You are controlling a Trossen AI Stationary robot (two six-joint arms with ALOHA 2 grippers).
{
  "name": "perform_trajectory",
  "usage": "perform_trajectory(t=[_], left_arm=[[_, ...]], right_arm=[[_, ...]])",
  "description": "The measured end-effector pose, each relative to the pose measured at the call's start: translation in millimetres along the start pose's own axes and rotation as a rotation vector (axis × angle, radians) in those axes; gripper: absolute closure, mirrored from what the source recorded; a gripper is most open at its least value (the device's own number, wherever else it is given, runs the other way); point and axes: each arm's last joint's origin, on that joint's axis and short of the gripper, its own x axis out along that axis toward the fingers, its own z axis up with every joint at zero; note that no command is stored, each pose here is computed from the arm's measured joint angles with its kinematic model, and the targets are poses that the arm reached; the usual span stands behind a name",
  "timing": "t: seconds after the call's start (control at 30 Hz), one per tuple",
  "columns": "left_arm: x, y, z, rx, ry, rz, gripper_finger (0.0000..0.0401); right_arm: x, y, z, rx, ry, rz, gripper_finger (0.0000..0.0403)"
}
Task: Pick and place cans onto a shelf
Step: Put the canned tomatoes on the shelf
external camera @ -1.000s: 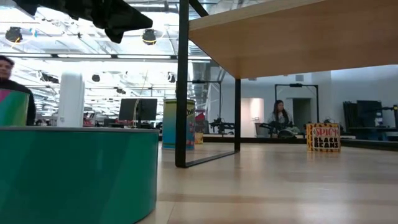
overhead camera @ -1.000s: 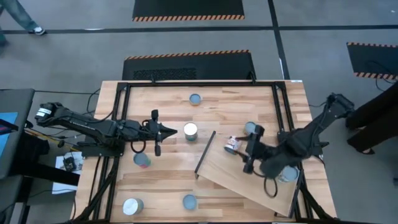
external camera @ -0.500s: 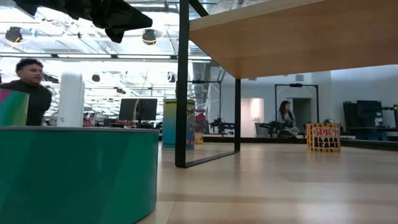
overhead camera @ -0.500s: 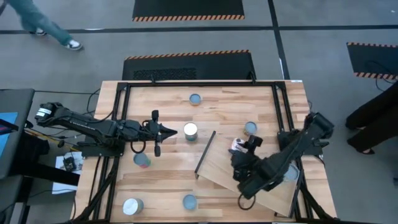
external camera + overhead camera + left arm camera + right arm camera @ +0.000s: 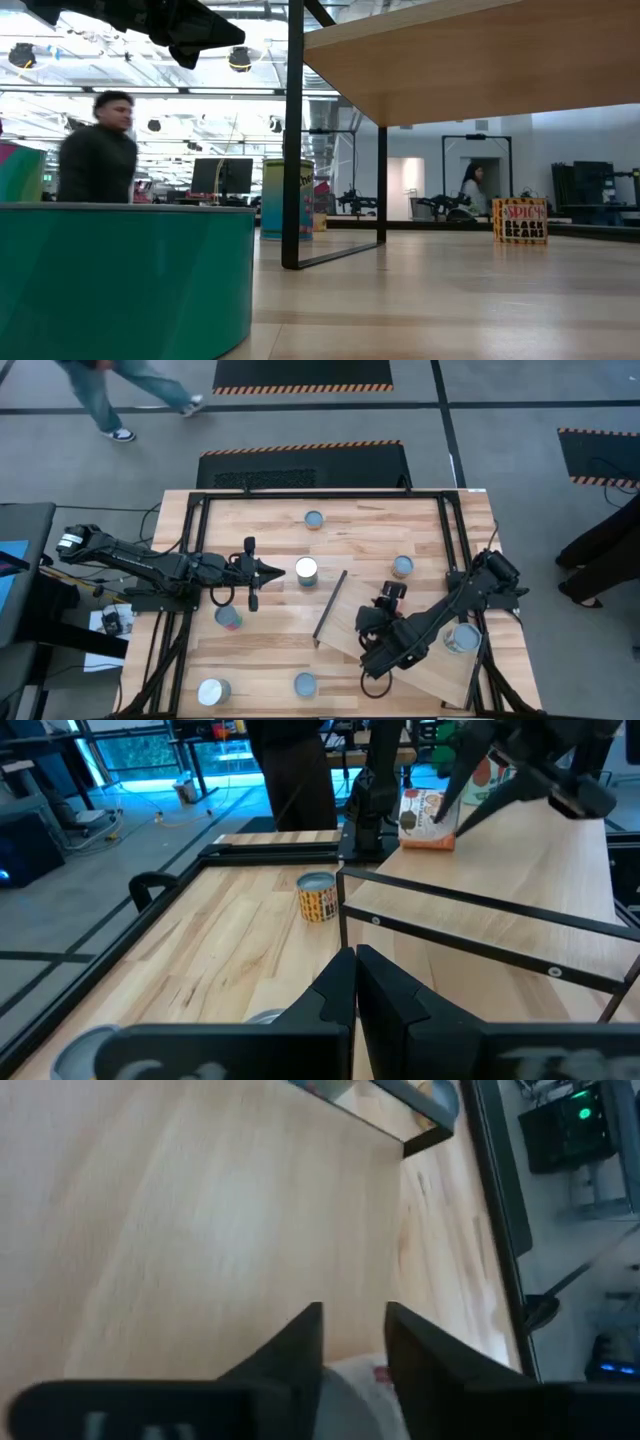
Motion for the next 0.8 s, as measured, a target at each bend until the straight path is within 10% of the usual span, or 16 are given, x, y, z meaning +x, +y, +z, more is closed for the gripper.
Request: perform_trajectory(t=[0.8], left_arm=[[0.0, -1.1, 0.7, 0.007, -0.006, -0.035, 0.0399]], right_arm=[[-63.6, 8.2, 1.1, -0.148, -0.246, 0.153, 0.0398]])
